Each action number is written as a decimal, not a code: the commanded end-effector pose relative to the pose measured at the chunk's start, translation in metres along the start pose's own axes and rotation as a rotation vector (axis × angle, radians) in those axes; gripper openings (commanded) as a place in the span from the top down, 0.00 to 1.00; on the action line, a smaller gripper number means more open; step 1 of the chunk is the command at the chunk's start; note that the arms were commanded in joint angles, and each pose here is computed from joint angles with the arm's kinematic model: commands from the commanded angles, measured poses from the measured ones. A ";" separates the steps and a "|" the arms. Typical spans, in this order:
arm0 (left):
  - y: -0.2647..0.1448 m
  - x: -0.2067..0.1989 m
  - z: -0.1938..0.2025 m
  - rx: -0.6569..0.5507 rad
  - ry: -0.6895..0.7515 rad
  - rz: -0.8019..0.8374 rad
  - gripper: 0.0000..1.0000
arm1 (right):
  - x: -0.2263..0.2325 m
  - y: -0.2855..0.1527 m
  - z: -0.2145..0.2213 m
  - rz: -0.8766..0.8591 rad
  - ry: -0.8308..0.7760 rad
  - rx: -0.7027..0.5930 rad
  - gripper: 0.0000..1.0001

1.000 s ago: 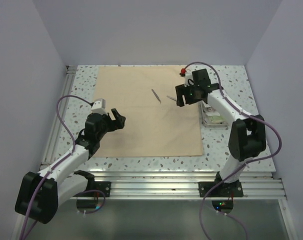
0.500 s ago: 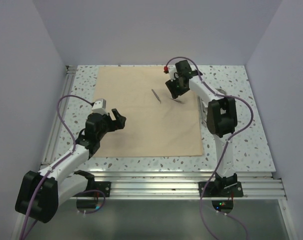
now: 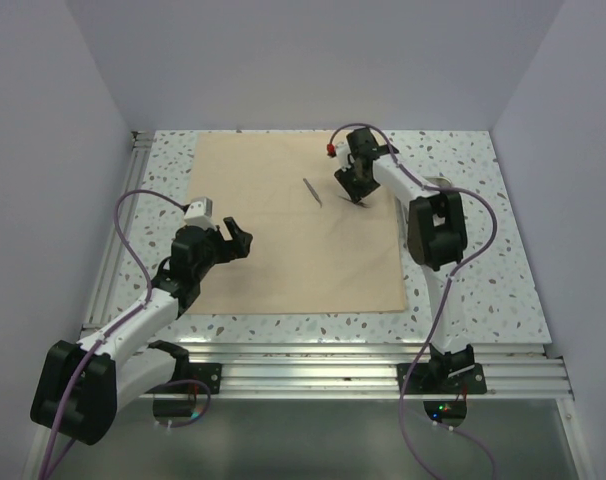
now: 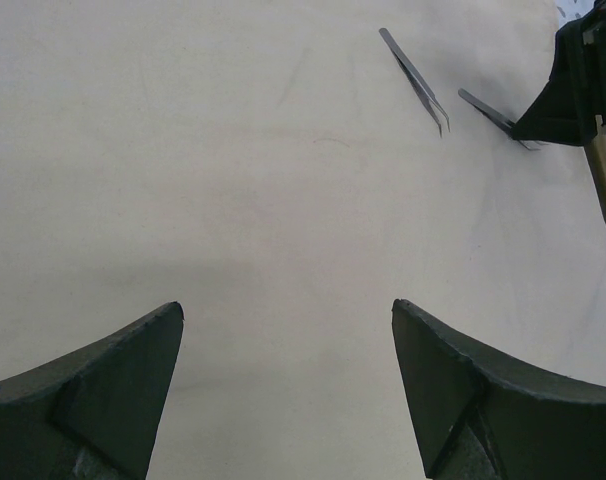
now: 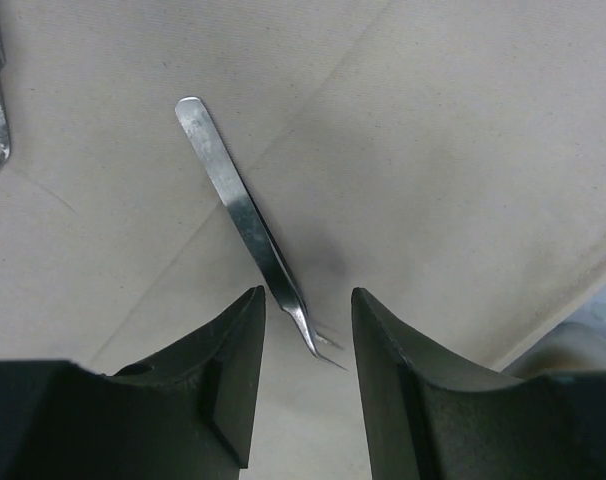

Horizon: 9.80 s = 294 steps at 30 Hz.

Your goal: Prepare the surgical pack

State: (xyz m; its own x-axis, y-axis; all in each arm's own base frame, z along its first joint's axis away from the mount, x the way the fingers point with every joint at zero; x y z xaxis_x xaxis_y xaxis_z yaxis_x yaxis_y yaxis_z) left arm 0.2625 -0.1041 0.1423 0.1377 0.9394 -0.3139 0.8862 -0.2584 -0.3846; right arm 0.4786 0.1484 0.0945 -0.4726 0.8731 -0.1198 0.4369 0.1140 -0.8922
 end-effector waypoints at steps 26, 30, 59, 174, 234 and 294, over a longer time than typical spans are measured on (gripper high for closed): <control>0.002 -0.003 -0.003 -0.020 0.029 0.016 0.12 | -0.073 -0.136 0.037 0.118 0.522 -0.211 0.89; 0.002 -0.003 -0.002 -0.017 0.029 0.018 0.11 | -0.099 -0.143 0.070 0.214 0.631 -0.156 0.90; 0.002 -0.003 -0.002 -0.017 0.034 0.013 0.11 | -0.010 -0.107 0.044 0.133 0.495 -0.156 0.50; 0.002 -0.030 0.003 -0.019 0.090 0.133 0.10 | -0.140 -0.130 0.202 0.534 1.228 -0.293 0.46; 0.002 -0.029 0.002 -0.014 0.103 0.109 0.10 | -0.172 -0.071 0.225 0.466 1.415 -0.212 1.00; -0.003 -0.027 0.005 -0.017 0.062 0.074 0.11 | 0.149 -0.093 0.113 0.404 1.433 -0.360 0.55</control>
State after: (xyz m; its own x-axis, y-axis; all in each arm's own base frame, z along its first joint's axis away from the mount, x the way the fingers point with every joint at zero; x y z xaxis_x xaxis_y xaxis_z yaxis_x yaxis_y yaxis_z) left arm 0.2514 -0.1297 0.1439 0.2313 0.9274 -0.2941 0.8647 -0.3345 -0.3746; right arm 0.2620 0.2133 0.0818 0.7626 0.5858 0.2742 0.5091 -0.2822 -0.8131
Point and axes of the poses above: each gripper's point midway between its finger pads, its own y axis out along the fingers, its own x axis along the line the jaws close on, z = x × y, the point moved 6 cm from there along -y, back along the fingers, and after that the axes turned 7 degrees about y, right-handed, at the moved point
